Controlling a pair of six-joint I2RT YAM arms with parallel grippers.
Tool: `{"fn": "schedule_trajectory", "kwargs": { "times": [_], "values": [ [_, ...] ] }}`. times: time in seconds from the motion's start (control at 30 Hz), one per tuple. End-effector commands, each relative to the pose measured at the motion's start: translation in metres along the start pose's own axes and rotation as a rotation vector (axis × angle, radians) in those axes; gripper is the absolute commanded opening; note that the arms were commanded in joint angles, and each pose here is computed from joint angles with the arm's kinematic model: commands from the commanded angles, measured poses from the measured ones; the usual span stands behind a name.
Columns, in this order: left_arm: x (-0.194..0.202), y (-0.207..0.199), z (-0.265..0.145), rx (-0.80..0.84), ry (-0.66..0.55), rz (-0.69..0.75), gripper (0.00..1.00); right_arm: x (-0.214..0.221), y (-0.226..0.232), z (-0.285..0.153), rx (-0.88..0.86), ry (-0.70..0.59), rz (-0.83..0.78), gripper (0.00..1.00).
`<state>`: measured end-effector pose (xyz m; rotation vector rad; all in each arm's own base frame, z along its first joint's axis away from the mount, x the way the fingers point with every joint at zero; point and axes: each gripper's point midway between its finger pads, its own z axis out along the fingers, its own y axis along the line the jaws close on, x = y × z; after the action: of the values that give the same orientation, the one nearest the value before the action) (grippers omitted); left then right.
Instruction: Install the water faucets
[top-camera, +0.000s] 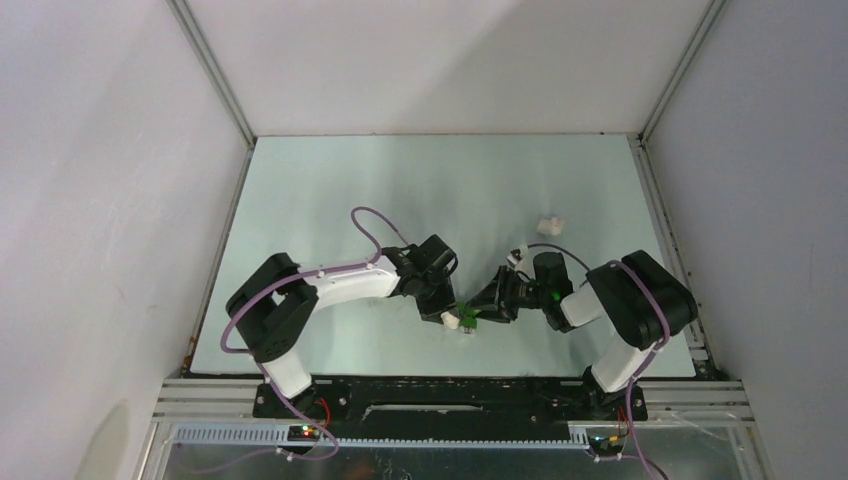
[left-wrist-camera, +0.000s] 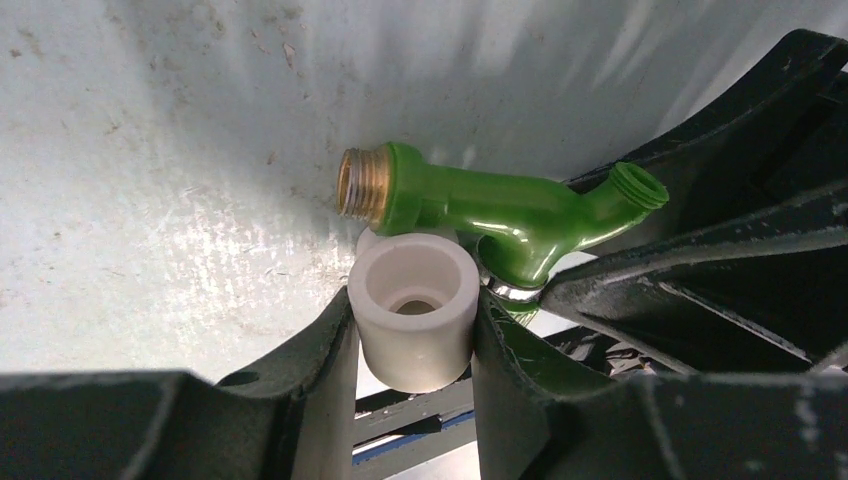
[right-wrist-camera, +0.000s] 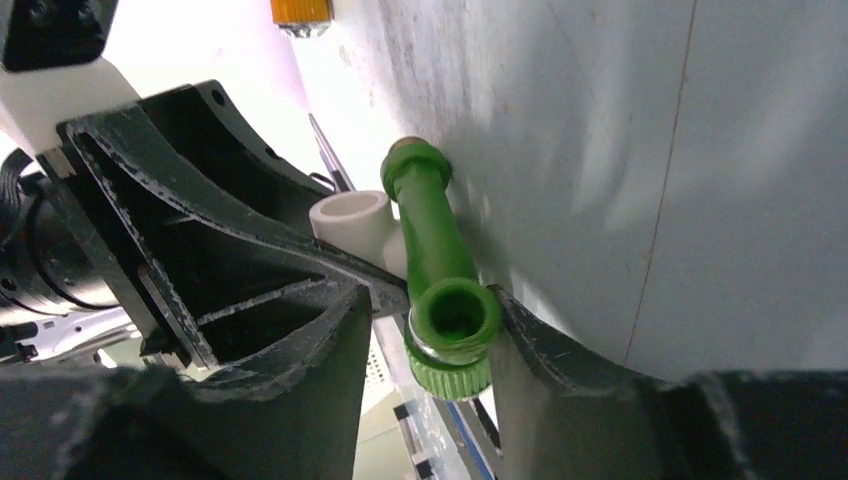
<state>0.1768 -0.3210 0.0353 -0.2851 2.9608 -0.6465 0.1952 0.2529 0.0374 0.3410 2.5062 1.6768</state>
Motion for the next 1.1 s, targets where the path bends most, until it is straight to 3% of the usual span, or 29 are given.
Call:
{"fn": "schedule_trajectory", "kwargs": {
  "times": [0.0, 0.17, 0.3, 0.4, 0.47, 0.53, 0.57, 0.63, 0.83, 1.07],
  "values": [
    [0.013, 0.034, 0.022, -0.106, 0.03, 0.008, 0.0, -0.004, 0.024, 0.005, -0.121, -0.001, -0.108, 0.43],
    [0.012, 0.032, 0.02, -0.08, 0.024, 0.019, 0.0, 0.006, 0.027, 0.016, -0.155, 0.055, -0.145, 0.33],
    [0.01, 0.026, 0.016, -0.051, 0.008, 0.033, 0.0, 0.008, 0.026, 0.019, -0.152, 0.058, -0.153, 0.41],
    [0.009, 0.022, 0.014, -0.019, -0.005, 0.039, 0.0, 0.005, 0.027, 0.019, -0.146, 0.042, -0.161, 0.39],
    [0.008, 0.017, 0.012, 0.01, -0.015, 0.047, 0.0, 0.004, 0.028, 0.02, -0.146, 0.044, -0.167, 0.29],
    [0.005, 0.012, 0.007, 0.038, -0.032, 0.065, 0.0, 0.005, 0.033, 0.023, -0.155, 0.059, -0.179, 0.05],
    [0.003, 0.009, 0.004, 0.051, -0.046, 0.077, 0.0, 0.005, 0.034, 0.023, -0.157, 0.062, -0.184, 0.0],
    [-0.004, 0.006, -0.005, 0.064, -0.086, 0.109, 0.0, 0.007, 0.038, 0.021, -0.163, 0.067, -0.198, 0.0],
    [-0.031, -0.001, -0.064, 0.149, -0.275, 0.223, 0.0, 0.005, 0.068, 0.001, -0.118, 0.047, -0.382, 0.0],
    [-0.042, -0.019, -0.168, 0.417, -0.563, 0.481, 0.0, -0.002, 0.152, -0.059, -0.009, -0.063, -0.708, 0.0]
  ]
}}
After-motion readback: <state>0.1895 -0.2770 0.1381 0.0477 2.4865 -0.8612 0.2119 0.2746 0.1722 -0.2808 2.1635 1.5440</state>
